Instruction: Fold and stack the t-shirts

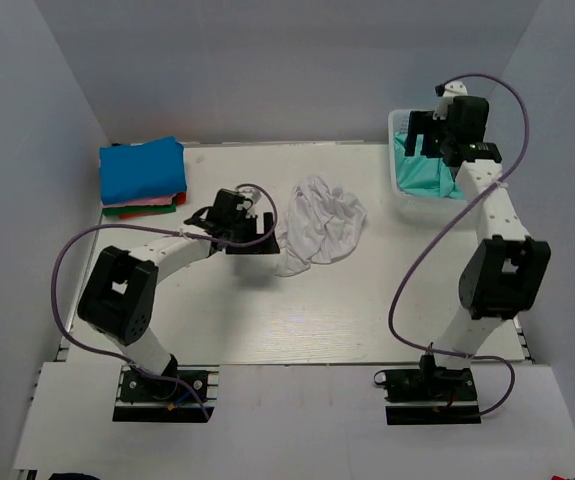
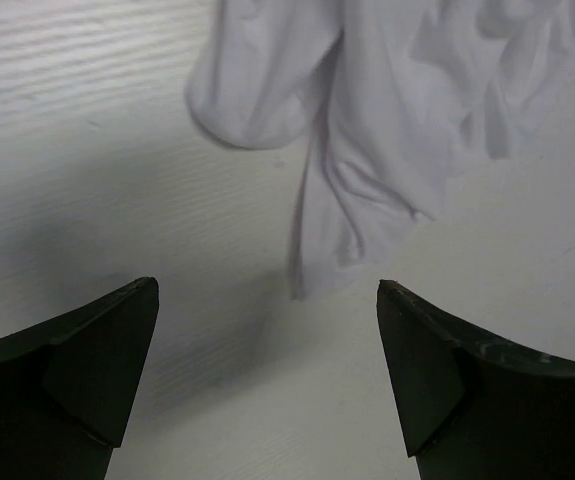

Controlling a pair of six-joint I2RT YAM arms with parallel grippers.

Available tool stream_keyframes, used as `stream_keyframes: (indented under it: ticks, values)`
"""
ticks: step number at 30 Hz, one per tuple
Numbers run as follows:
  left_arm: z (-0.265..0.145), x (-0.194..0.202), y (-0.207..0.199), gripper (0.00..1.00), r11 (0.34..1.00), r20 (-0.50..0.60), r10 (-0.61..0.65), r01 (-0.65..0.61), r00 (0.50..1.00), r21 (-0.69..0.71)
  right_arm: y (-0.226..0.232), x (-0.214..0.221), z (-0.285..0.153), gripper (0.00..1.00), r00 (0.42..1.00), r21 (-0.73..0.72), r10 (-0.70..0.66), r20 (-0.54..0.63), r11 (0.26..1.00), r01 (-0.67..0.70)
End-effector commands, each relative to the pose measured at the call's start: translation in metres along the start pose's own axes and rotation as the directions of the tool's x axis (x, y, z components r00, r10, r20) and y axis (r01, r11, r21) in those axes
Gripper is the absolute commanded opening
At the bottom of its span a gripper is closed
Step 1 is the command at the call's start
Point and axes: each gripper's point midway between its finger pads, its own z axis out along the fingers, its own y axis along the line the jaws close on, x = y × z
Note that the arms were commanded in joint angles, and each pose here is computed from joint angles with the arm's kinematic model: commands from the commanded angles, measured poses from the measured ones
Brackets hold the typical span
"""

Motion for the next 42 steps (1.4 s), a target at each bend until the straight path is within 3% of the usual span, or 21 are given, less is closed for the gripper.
stream_keyframes:
  ticks: [1, 3, 4, 5, 11, 12, 14, 15, 18, 19, 27, 33, 35, 36, 38, 39, 42]
  values:
    - [0.014, 0.005, -0.026, 1.00, 0.997, -0.016, 0.061, -0.060, 0.998, 0.054, 0.082, -0.027, -0.045, 0.90, 0.995, -0.299, 0.032, 0.093, 0.954, -0.002]
    - [0.022, 0.012, -0.032, 1.00, 0.996, -0.037, 0.086, -0.084, 0.996, 0.035, 0.100, 0.033, -0.039, 0.90, 0.995, -0.330, 0.077, -0.069, 0.939, -0.096]
    - [0.027, 0.012, -0.028, 1.00, 0.996, -0.041, 0.089, -0.090, 0.995, -0.004, 0.109, 0.029, -0.050, 0.90, 0.996, -0.348, 0.085, -0.032, 0.933, -0.091]
    - [0.035, 0.024, -0.022, 0.99, 0.995, -0.092, 0.088, -0.092, 0.992, -0.038, 0.120, 0.059, -0.049, 0.90, 0.992, -0.364, 0.086, -0.092, 0.924, -0.114]
    - [0.059, 0.036, -0.014, 0.84, 0.972, -0.171, 0.155, -0.181, 0.973, -0.150, 0.139, 0.103, -0.056, 0.90, 0.977, -0.387, 0.130, -0.170, 0.903, -0.187]
    - [0.059, 0.040, -0.010, 0.70, 0.969, -0.188, 0.151, -0.183, 0.970, -0.166, 0.143, 0.103, -0.058, 0.90, 0.976, -0.398, 0.136, -0.169, 0.897, -0.194]
    - [0.062, 0.042, -0.013, 0.54, 0.968, -0.193, 0.159, -0.192, 0.968, -0.161, 0.146, 0.110, -0.060, 0.90, 0.974, -0.404, 0.149, -0.168, 0.891, -0.206]
    - [0.062, 0.042, -0.013, 0.37, 0.967, -0.195, 0.168, -0.200, 0.966, -0.159, 0.146, 0.115, -0.062, 0.90, 0.971, -0.395, 0.159, -0.176, 0.892, -0.218]
    - [0.060, 0.044, -0.018, 0.05, 0.968, -0.187, 0.169, -0.198, 0.968, -0.151, 0.145, 0.124, -0.058, 0.90, 0.969, -0.379, 0.170, -0.181, 0.897, -0.228]
    - [0.061, 0.046, -0.017, 0.00, 0.970, -0.186, 0.157, -0.186, 0.970, -0.154, 0.142, 0.132, -0.050, 0.90, 0.965, -0.349, 0.167, -0.201, 0.909, -0.230]
    - [0.026, 0.016, -0.050, 0.00, 0.988, -0.006, 0.142, -0.142, 0.990, -0.058, 0.138, 0.154, -0.007, 0.89, 0.951, -0.234, 0.136, -0.278, 0.951, -0.204]
    - [0.008, 0.002, -0.061, 0.00, 0.993, 0.072, 0.119, -0.117, 0.990, -0.033, 0.137, 0.171, 0.022, 0.75, 0.933, -0.160, 0.157, -0.324, 0.963, -0.218]
    - [0.006, 0.001, -0.064, 0.00, 0.994, 0.077, 0.110, -0.109, 0.991, -0.020, 0.143, 0.175, 0.030, 0.49, 0.931, -0.170, 0.169, -0.325, 0.957, -0.233]
    - [0.006, 0.001, -0.064, 0.00, 0.995, 0.077, 0.101, -0.100, 0.992, -0.019, 0.145, 0.179, 0.029, 0.24, 0.929, -0.180, 0.167, -0.329, 0.955, -0.235]
    - [0.002, -0.006, -0.070, 0.00, 0.995, 0.097, 0.102, -0.102, 0.990, -0.009, 0.150, 0.165, 0.030, 0.05, 0.942, -0.208, 0.174, -0.286, 0.948, -0.239]
    - [-0.003, -0.012, -0.070, 0.00, 0.995, 0.112, 0.103, -0.101, 0.988, -0.019, 0.150, 0.158, 0.028, 0.00, 0.946, -0.211, 0.177, -0.272, 0.948, -0.239]
    - [-0.031, -0.051, -0.078, 0.00, 0.994, 0.232, 0.104, -0.092, 0.967, -0.061, 0.146, 0.114, 0.015, 0.00, 0.969, -0.221, 0.179, -0.170, 0.951, -0.215]
